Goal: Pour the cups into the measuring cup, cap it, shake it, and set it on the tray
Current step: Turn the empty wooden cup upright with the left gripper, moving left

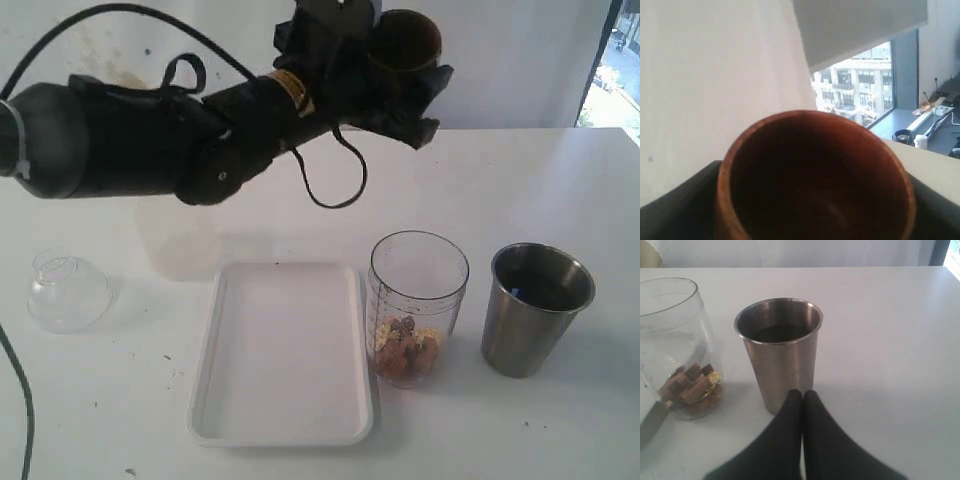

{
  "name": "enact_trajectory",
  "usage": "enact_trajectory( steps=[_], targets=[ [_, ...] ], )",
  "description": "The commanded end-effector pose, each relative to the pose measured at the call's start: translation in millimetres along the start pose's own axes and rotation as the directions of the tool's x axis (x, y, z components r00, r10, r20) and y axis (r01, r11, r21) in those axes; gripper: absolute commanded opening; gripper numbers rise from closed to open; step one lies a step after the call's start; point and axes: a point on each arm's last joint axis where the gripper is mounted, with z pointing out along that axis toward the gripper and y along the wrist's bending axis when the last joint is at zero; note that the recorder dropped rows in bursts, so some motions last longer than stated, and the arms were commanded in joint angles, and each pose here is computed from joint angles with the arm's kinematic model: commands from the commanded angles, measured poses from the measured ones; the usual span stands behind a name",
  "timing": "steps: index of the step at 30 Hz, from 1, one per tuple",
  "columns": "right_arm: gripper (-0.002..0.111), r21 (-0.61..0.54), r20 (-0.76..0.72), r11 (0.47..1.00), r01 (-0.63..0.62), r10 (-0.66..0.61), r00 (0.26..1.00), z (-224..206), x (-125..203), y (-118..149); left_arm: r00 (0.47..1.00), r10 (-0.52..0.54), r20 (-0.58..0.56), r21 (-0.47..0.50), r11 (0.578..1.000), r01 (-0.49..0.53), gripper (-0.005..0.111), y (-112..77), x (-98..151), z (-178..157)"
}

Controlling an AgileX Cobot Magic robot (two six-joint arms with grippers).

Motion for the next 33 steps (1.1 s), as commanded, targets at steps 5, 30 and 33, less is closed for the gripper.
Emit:
enact_trajectory(
  steps=[5, 30, 33],
  targets=[
    [0.000, 0.002, 0.014, 1.000, 0.001, -0.001, 1.000, 0, 0, 0, 0.962, -0.230, -0.150, -0.133, 0.968, 0.211, 0.000, 57.2, 14, 5],
    [0.000, 0.002, 0.014, 1.000, 0.001, -0.001, 1.000, 0, 0, 0, 0.971, -0.211, -0.115, -0.076, 0.976, 0.203, 0.000, 43.5, 58, -9],
    [0.000, 0.002, 0.014, 1.000, 0.001, -0.001, 1.000, 0, 0, 0, 0.968, -0.224, -0.110, -0.088, 0.973, 0.215, 0.000, 43.5, 62, -12]
  ],
)
